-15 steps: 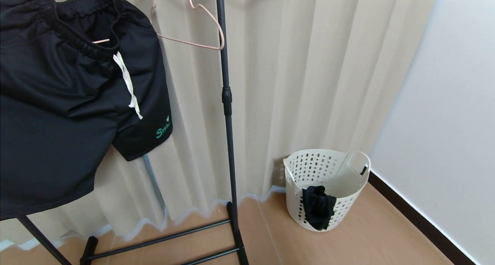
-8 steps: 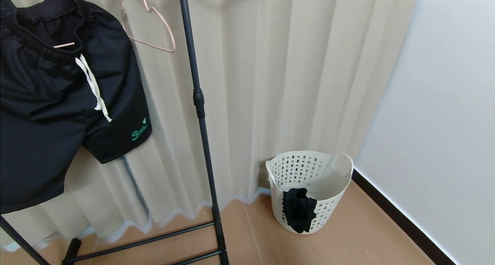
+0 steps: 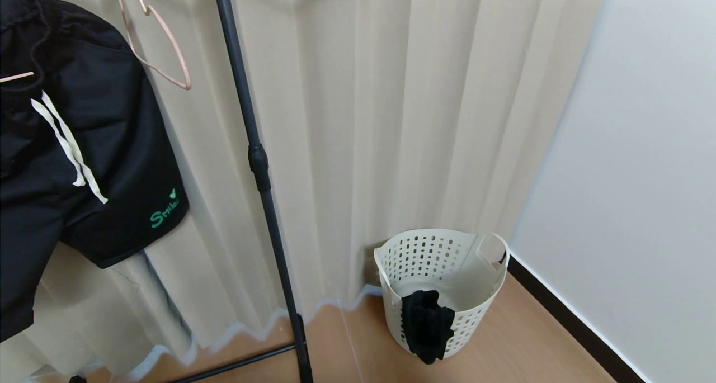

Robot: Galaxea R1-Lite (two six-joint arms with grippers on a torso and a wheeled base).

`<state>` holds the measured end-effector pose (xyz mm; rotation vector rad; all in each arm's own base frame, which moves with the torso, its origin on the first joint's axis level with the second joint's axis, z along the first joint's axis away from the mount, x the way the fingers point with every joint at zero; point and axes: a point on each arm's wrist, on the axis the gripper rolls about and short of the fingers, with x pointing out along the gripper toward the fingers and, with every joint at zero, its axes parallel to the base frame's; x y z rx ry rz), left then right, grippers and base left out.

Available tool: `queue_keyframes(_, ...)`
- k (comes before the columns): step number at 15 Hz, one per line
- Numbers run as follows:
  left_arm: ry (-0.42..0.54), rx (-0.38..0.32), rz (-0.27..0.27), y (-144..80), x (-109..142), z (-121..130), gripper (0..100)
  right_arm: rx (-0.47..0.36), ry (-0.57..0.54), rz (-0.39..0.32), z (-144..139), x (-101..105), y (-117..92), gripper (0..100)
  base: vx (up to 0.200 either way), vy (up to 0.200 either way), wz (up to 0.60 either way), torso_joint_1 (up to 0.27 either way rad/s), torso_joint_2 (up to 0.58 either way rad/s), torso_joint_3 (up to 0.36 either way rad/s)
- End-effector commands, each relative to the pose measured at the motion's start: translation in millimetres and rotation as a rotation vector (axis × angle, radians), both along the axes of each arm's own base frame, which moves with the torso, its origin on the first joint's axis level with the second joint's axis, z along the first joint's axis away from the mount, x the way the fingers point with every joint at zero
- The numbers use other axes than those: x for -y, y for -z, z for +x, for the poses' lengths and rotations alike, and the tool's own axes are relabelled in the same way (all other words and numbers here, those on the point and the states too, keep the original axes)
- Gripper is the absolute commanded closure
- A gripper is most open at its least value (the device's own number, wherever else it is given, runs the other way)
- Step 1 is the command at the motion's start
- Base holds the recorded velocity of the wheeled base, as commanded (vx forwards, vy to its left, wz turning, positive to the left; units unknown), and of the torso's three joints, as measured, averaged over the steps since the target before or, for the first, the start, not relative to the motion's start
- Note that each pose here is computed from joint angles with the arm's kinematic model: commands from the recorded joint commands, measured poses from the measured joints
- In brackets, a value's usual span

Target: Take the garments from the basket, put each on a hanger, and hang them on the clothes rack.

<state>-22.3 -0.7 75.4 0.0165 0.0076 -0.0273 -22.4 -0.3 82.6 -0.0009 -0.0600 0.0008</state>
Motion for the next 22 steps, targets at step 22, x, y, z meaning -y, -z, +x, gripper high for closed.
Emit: queue_keyframes(22, -0.001, -0.001, -0.001, -0.1, 0.0, 0.1, 0, -0.002, -0.001, 0.000, 0.1, 0.0, 0.0, 0, 0.000, 0.000, -0.08, 0.001, 0.00, -0.044)
